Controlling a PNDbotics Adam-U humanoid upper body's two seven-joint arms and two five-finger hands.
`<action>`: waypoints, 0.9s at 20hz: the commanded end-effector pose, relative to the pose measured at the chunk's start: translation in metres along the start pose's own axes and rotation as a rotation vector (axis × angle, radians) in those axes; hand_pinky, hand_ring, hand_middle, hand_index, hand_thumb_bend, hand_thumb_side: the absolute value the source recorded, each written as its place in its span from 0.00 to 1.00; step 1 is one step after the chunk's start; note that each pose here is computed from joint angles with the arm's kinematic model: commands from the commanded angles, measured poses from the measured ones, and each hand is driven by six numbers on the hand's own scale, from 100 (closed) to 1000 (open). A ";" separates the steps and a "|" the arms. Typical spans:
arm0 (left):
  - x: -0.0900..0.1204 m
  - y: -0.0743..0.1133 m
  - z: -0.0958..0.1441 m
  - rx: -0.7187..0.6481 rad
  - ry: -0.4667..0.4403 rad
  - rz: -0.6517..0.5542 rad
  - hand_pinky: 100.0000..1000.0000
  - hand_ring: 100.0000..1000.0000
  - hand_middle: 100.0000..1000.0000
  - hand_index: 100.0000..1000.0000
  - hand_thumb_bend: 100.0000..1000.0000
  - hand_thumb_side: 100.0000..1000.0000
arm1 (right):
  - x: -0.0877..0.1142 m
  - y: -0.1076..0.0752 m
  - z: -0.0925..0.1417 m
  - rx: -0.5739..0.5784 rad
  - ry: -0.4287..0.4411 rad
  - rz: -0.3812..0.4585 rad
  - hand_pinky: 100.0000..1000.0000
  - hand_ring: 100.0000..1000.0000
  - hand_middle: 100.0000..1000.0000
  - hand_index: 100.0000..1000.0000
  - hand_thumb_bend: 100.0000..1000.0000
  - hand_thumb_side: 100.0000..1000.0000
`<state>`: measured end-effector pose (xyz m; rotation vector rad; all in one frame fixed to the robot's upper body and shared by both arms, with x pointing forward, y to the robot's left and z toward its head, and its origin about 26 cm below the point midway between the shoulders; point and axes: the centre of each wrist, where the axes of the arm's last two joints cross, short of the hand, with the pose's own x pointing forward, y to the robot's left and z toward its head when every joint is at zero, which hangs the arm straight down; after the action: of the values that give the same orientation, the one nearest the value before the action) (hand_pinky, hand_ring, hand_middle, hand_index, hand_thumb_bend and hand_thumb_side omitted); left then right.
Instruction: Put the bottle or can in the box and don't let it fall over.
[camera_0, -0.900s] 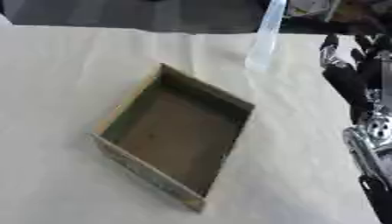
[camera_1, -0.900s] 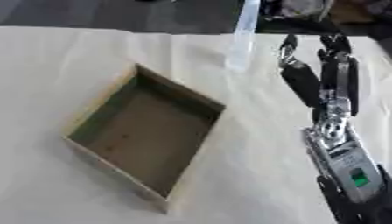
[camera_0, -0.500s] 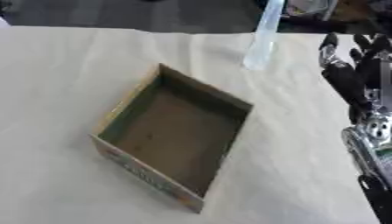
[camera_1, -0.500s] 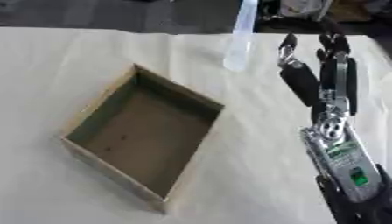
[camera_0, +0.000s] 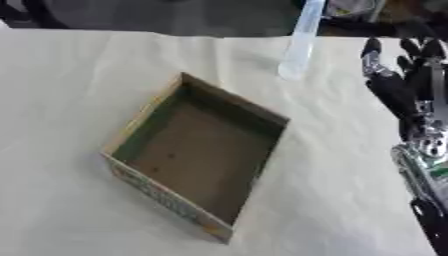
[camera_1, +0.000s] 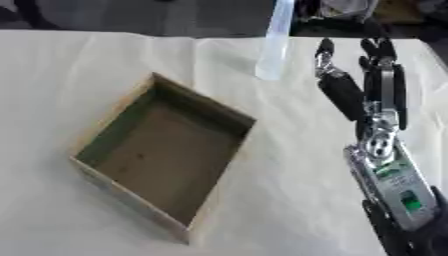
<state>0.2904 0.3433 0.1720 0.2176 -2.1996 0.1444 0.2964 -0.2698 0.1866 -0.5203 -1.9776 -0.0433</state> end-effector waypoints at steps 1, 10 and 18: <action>0.008 0.003 -0.006 -0.009 -0.032 -0.022 1.00 0.84 0.83 0.78 0.29 0.55 | 0.014 -0.007 -0.009 0.066 -0.021 0.052 1.00 1.00 1.00 0.99 0.20 0.18; 0.008 0.002 -0.006 -0.015 -0.031 -0.017 1.00 0.84 0.83 0.78 0.29 0.55 | 0.027 -0.003 -0.039 0.167 0.063 0.117 1.00 1.00 1.00 1.00 0.23 0.12; 0.008 0.001 -0.007 -0.016 -0.033 -0.015 1.00 0.84 0.83 0.78 0.29 0.55 | 0.018 0.008 -0.062 0.132 0.158 0.097 1.00 1.00 1.00 1.00 0.22 0.18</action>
<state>0.2916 0.3425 0.1740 0.2112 -2.2056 0.1374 0.3425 -0.2687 0.2238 -0.4927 -1.7867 0.1159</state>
